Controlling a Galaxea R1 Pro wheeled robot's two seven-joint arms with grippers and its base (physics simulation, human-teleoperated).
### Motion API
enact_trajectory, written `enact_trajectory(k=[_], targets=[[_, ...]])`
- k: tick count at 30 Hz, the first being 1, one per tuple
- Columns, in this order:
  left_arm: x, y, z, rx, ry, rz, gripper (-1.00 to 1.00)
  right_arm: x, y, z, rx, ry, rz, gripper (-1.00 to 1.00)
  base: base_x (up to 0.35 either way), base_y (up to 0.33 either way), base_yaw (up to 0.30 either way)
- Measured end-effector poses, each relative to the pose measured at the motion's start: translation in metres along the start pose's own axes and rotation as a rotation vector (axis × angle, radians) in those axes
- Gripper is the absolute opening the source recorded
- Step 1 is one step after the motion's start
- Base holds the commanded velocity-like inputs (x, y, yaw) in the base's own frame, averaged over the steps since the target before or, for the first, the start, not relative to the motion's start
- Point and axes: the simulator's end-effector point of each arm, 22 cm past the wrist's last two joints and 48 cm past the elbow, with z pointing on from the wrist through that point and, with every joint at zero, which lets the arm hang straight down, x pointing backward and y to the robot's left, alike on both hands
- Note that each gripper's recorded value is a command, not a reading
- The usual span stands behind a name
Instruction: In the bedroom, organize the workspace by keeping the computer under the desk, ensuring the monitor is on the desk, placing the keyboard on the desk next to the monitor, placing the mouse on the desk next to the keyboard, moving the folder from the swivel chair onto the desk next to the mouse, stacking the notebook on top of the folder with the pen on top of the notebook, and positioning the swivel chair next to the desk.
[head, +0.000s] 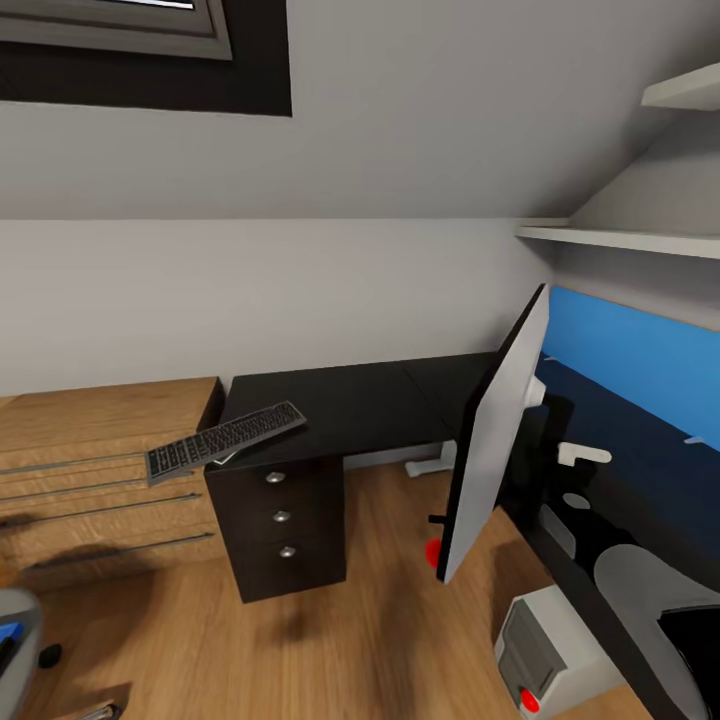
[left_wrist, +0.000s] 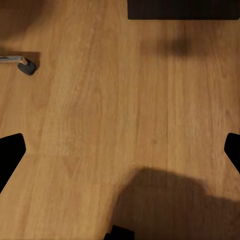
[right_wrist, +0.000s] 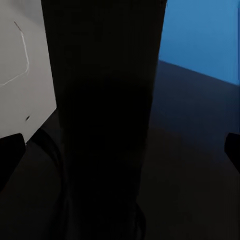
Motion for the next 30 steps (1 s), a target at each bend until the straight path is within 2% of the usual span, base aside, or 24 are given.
enact_trajectory(k=[26,27,30], targets=[[-0.0001,0.001,0.0001,-0.003,0.0,0.0,1.0,-0.0015,-0.0038,0.0009,0.004,-0.006,-0.002,1.0,0.023,-0.019,0.0],[-0.0001,0.0011,0.0001,-0.003,0.0,0.0,1.0,-0.0015,-0.0038,0.0009,0.004,-0.006,-0.002,-1.0,0.0,0.0,0.0],[-0.0001,0.0009,0.0001,-0.003,0.0,0.0,1.0,-0.0018,-0.0016,0.0007,-0.001,-0.007,-0.007,-1.0,0.0,0.0,0.0]])
